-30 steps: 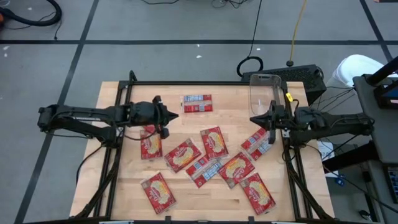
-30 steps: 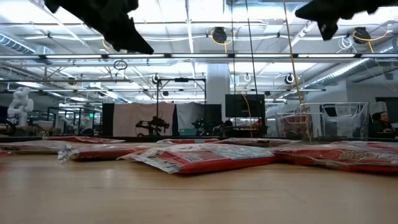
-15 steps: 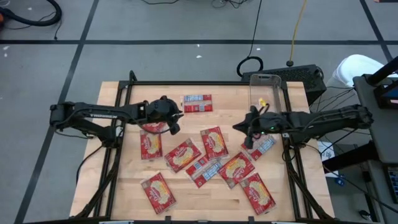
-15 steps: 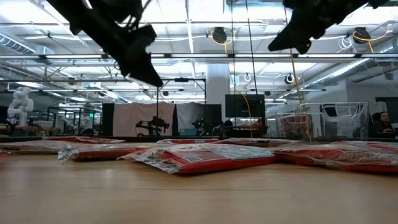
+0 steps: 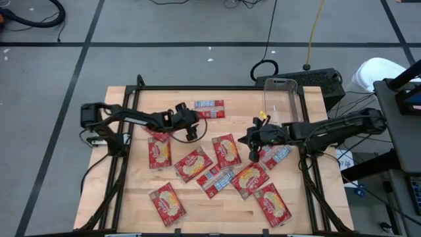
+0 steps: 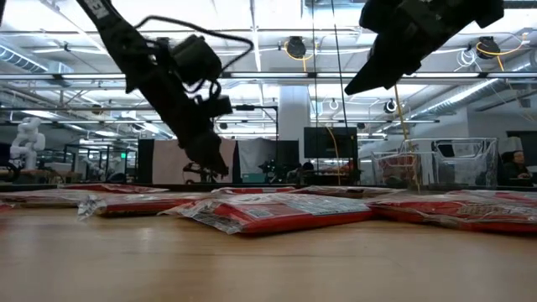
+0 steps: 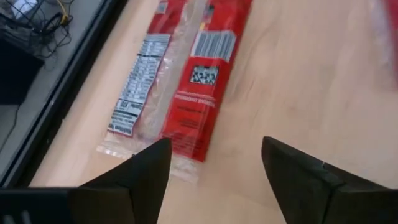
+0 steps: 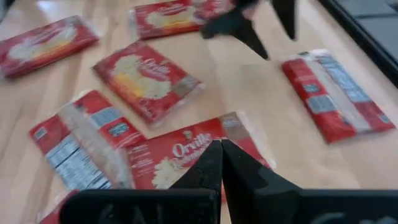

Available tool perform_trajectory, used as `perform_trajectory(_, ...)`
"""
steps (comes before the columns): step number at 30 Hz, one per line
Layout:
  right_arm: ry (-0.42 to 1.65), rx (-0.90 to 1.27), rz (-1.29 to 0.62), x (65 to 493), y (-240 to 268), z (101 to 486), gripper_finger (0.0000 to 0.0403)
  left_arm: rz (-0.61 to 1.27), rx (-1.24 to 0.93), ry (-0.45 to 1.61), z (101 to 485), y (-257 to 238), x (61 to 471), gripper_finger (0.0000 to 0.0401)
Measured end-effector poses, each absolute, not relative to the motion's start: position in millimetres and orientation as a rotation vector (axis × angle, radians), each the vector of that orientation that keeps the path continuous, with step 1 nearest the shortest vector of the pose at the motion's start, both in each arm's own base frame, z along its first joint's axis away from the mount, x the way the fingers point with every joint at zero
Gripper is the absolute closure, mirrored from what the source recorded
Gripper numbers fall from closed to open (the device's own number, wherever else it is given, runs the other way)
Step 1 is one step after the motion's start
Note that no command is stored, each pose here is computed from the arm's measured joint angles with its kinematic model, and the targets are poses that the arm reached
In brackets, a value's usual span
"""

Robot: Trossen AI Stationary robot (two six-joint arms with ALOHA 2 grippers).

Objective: Sort popcorn bags into baskets
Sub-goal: Put the red popcorn bag into the transparent bin

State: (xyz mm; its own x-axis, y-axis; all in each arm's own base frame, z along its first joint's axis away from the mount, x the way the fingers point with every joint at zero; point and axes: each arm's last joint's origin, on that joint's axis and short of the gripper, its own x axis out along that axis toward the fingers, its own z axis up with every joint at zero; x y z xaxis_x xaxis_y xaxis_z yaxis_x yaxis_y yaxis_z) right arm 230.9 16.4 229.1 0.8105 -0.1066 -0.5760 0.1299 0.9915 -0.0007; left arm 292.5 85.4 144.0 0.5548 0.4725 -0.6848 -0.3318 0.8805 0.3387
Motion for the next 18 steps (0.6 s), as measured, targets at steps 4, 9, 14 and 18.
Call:
perform_trajectory(4,0.624,-0.011,-0.093,232.9,20.7,226.4,0.0403,0.498,0.177,0.894,127.8,96.4,294.2,0.0156)
perform_trajectory(9,0.626,-0.037,-0.085,233.2,21.3,225.9,0.0403,0.531,0.174,0.929,113.3,107.2,293.6,0.0157)
perform_trajectory(14,0.619,-0.055,-0.082,233.6,21.3,226.6,0.0403,0.549,0.183,0.912,107.6,114.1,295.9,0.0158)
perform_trajectory(18,0.608,-0.053,-0.082,234.2,21.3,227.4,0.0403,0.535,0.163,0.913,104.5,119.5,295.1,0.0166)
